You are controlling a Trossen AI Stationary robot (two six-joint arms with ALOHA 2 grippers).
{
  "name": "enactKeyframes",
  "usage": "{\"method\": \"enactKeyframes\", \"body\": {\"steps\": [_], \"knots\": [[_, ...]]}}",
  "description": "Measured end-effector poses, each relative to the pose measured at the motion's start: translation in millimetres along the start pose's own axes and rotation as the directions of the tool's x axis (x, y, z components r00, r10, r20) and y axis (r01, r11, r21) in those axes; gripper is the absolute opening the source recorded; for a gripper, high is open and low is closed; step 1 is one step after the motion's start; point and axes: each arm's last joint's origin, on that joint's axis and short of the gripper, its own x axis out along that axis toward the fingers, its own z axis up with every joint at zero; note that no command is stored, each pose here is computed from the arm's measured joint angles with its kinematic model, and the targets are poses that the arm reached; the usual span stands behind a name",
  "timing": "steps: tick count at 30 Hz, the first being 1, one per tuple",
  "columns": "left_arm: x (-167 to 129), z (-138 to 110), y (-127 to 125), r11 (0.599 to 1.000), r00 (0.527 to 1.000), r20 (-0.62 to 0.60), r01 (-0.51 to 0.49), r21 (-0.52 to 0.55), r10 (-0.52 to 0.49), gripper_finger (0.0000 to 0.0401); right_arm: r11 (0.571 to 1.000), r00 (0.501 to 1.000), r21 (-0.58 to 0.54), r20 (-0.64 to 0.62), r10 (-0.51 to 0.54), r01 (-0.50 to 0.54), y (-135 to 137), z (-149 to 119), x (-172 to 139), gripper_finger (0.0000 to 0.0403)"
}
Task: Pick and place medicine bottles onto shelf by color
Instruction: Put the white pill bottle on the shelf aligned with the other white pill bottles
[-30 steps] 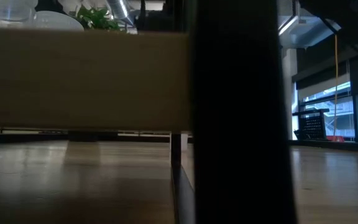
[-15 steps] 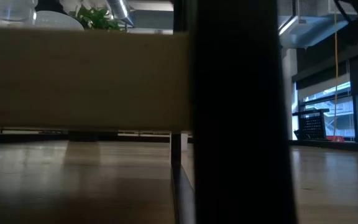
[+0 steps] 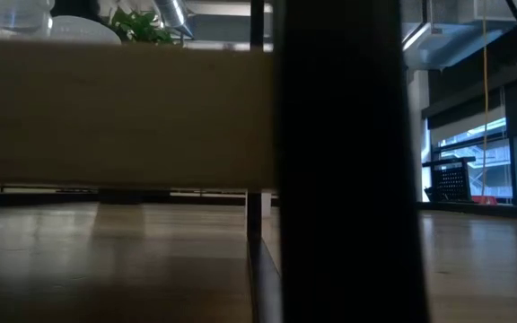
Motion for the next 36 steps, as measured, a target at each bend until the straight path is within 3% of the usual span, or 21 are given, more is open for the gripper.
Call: {"method": "enactKeyframes", "body": {"steps": [6, 13, 17, 27, 36], "knots": [[29, -1, 3, 0.999, 1.0, -0.01, -0.028, 0.037, 0.028, 0.0225, 0.997, 1.0, -0.074, 0.0, 0.019, -0.018, -1, -1, -3, 0.0265], [66, 0, 14, 0.997, 0.998, -0.023, 0.054, -0.048, -0.055, 0.0225, 0.992, 1.0, -0.128, -0.008, 0.016, -0.017, -2, -2, -3, 0.0265], [81, -3, 25, 0.997, 0.999, -0.041, 0.028, -0.076, -0.031, 0.0225, 0.993, 0.999, -0.118, -0.032, 0.012, -0.016, -3, -4, -3, 0.0265], [96, -2, 39, 0.992, 0.999, -0.026, 0.03, -0.122, -0.033, 0.0225, 0.994, 1.0, -0.108, -0.024, 0.012, -0.015, -3, -3, -2, 0.0265], [101, -5, 41, 0.992, 0.999, -0.039, 0.025, -0.125, -0.03, 0.0225, 0.998, 0.997, -0.054, 0.079, 0.025, -0.021, -2, 8, -2, 0.0265]]}}
